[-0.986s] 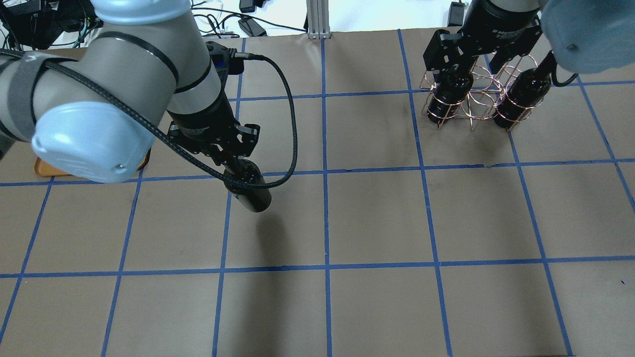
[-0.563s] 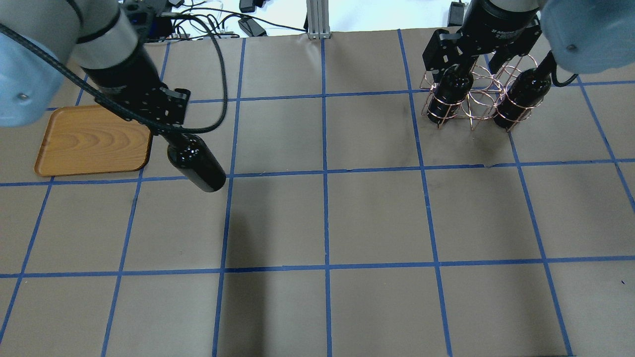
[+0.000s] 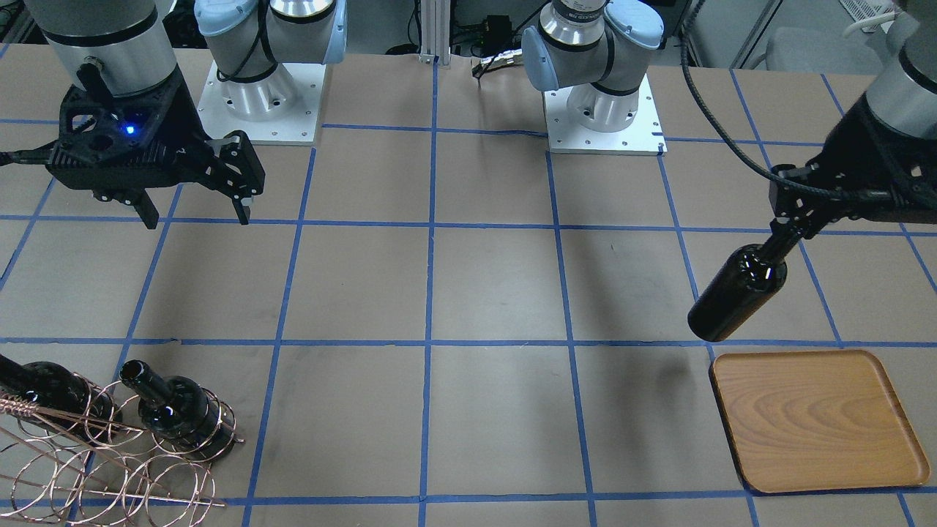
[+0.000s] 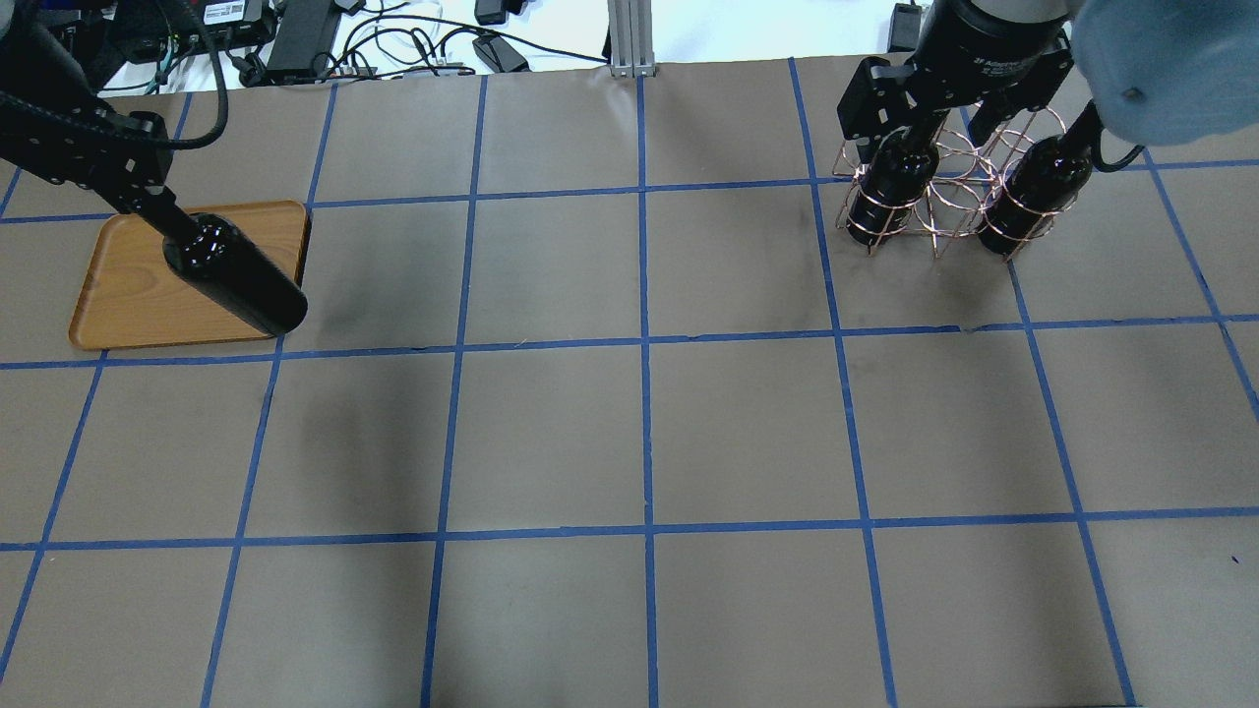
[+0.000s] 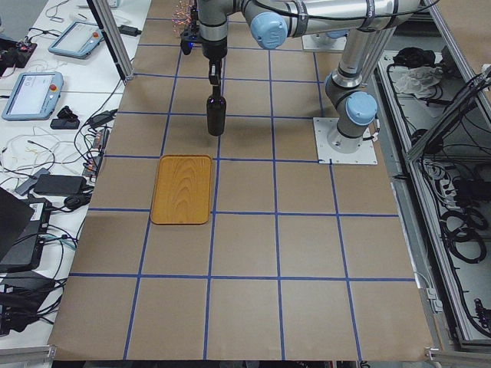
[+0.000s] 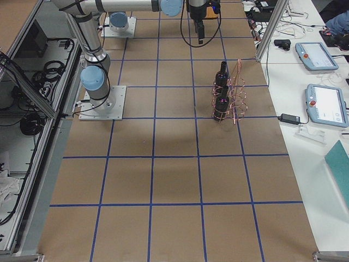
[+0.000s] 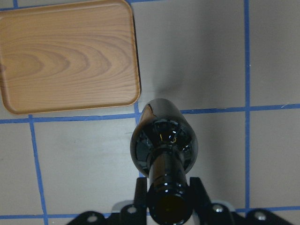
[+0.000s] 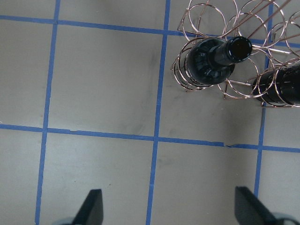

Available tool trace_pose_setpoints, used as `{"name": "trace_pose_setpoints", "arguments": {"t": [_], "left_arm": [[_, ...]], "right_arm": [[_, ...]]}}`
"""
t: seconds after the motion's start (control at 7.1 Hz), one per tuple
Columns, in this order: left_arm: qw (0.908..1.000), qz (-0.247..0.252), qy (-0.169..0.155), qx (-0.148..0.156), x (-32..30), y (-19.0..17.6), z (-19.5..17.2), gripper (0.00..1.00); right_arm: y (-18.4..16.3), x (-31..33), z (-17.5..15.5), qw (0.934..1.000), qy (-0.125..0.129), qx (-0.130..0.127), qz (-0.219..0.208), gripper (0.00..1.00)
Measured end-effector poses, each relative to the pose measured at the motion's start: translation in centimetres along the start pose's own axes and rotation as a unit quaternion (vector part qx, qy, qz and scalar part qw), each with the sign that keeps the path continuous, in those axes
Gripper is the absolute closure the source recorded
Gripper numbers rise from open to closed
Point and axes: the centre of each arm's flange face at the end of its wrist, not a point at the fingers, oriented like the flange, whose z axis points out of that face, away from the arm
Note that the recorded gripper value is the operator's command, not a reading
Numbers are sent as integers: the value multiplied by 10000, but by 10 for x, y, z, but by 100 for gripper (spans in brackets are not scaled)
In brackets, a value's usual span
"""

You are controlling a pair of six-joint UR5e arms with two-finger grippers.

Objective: Take wine from basket and place on tray
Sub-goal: 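Carry the bottle with the left gripper and set it on the wooden tray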

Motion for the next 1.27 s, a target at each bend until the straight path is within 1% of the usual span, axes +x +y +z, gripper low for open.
{"name": "trace_pose_setpoints", "arguments": {"t": [0.14,0.28,0.7,0.85,0.99,1.13,1.27], "left_arm": [[10000,-15,-16,-37,-31,-17,8,100],[10000,-41,-51,-4,-55,-37,9,100],[9998,-76,-131,150,-98,-87,37,100],[9995,-113,-179,214,-118,-94,44,100],[9993,-194,-209,234,-150,-93,50,100],[9993,-252,-192,222,-173,-91,58,100],[9993,-272,-157,212,-183,-93,68,100]], "right_arm": [[0,0,0,10000,-4,-2,9,0],[0,0,0,10000,-6,-1,15,0],[0,0,0,10000,2,3,23,0],[0,0,0,10000,4,5,23,0],[0,0,0,10000,2,3,23,0],[0,0,-1,10000,-1,6,23,0],[0,0,-1,10000,-2,7,23,0]]}}
